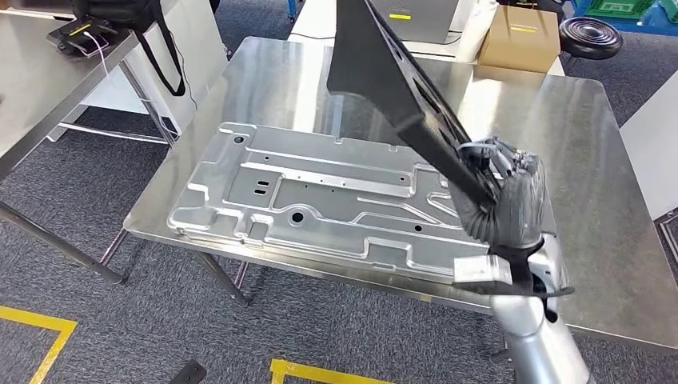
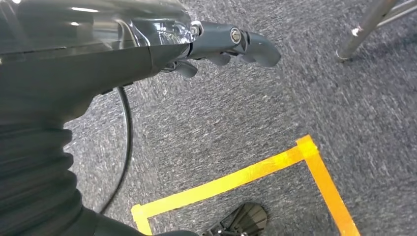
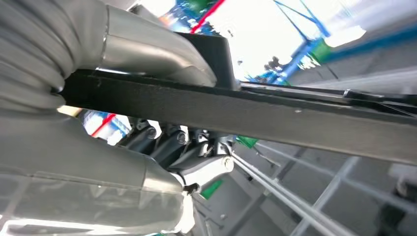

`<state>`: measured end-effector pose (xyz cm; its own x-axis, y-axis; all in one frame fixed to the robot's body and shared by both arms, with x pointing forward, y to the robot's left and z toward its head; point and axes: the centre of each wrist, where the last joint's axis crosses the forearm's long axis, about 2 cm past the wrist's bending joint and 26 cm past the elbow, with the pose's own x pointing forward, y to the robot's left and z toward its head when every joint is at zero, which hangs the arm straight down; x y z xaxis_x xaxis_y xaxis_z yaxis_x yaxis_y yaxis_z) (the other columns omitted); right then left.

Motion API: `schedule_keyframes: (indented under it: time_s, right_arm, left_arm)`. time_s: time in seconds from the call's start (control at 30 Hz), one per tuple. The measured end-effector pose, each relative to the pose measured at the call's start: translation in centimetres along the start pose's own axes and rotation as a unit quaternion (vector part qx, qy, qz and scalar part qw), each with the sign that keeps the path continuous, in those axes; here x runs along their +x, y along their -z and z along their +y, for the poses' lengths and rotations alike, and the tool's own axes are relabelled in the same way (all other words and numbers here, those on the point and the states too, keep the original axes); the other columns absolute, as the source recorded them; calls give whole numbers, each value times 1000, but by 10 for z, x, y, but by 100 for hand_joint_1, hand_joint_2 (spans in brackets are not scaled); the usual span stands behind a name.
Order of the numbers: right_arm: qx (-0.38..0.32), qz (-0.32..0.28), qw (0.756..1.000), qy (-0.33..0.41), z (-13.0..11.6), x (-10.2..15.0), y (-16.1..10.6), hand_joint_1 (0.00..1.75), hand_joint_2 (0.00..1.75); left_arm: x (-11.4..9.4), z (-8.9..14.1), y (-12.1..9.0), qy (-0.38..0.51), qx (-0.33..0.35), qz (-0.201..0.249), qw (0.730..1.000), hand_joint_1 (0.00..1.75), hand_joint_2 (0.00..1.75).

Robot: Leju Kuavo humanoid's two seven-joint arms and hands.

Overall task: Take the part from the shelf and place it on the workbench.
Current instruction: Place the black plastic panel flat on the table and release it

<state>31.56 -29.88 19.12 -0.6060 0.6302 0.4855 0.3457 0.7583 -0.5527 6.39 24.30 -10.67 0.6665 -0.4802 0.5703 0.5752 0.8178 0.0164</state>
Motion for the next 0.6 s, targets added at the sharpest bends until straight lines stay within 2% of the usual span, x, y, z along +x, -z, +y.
schedule_keyframes:
  time_s: [0.17,0.3,0.47,0.6]
  right_arm:
    - [74,39,993,-78,-46,-62,55,162,175]
    - [105,91,984,-114,-76,-94,104,162,175]
    - [124,132,964,-195,-91,-104,161,162,175]
    - [140,178,940,-253,-74,-101,182,162,175]
  left_arm:
    - [4,2,2,5,-7,-8,1000,0,175]
    - [6,3,3,13,-15,-14,1000,0,175]
    - [11,6,5,33,-26,-26,999,0,175]
    - [21,12,9,64,-32,-52,996,0,175]
